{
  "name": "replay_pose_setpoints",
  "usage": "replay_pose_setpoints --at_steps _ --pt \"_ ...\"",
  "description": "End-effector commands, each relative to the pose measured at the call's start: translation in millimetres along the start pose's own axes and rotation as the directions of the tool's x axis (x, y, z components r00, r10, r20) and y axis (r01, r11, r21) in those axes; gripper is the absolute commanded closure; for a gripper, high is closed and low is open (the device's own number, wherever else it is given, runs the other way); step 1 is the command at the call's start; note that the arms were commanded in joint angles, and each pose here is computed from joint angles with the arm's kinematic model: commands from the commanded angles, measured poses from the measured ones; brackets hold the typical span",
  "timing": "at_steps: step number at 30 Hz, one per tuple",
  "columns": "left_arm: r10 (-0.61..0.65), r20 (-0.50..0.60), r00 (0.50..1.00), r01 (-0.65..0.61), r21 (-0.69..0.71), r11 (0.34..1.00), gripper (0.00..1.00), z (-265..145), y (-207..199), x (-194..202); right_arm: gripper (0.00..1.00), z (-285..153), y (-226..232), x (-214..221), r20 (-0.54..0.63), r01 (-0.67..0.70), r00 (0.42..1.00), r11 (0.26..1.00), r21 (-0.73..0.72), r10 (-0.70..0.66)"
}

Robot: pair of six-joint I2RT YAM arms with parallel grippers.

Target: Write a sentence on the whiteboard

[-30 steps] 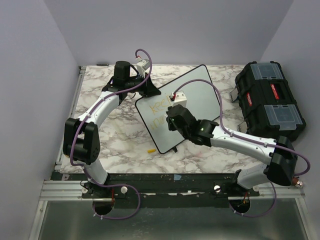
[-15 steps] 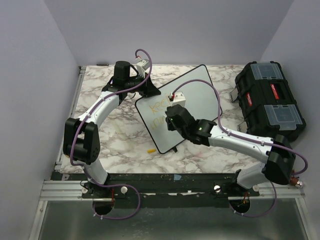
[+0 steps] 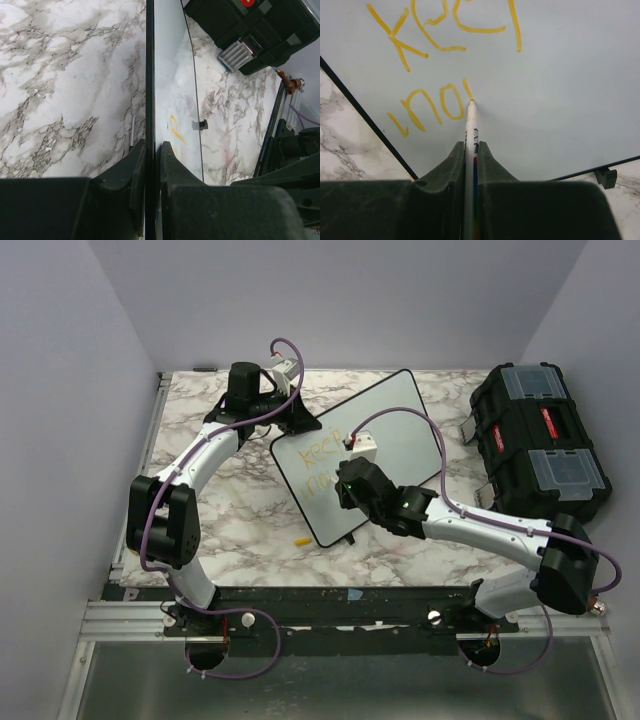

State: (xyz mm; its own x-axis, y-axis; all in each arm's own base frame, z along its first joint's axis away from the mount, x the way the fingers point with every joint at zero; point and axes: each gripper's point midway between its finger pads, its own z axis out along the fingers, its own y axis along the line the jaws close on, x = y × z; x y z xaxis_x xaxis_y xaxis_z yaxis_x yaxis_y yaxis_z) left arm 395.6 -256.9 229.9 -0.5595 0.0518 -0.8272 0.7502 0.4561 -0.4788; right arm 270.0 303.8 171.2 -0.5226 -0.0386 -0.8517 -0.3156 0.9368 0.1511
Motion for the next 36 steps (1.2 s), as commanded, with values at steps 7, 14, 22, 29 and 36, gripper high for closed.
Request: replay_pose_setpoints --at_steps 7,14,22,29,36 --pt "0.049 -0.086 0.995 -0.043 0.064 0.997 1.0 9.3 -7.4 33.9 0.99 1.0 -7.0 21.2 -0.055 -0.01 0.998 1.0 0.007 0.011" --pt "0.046 -0.086 0.995 -0.041 0.064 0.997 1.0 9.9 -6.8 33.8 0.99 0.6 -6.7 18.7 -0.052 -0.009 0.999 1.0 0.009 0.009" --pt "0.045 -0.086 0.995 -0.039 0.062 0.997 1.0 9.7 -6.8 33.4 0.99 2.4 -6.3 8.3 -0.029 -0.001 1.0 1.0 0.028 0.001" --pt "0.046 -0.085 0.995 -0.041 0.062 0.997 1.0 9.2 -6.8 33.2 0.99 5.3 -3.2 -6.2 -0.003 0.011 1.0 0.999 0.041 -0.011" --pt "0.046 -0.086 0.995 -0.041 0.063 0.997 1.0 8.8 -7.3 33.6 0.99 11.7 -2.1 -17.6 0.013 0.015 1.0 0.998 0.058 -0.016"
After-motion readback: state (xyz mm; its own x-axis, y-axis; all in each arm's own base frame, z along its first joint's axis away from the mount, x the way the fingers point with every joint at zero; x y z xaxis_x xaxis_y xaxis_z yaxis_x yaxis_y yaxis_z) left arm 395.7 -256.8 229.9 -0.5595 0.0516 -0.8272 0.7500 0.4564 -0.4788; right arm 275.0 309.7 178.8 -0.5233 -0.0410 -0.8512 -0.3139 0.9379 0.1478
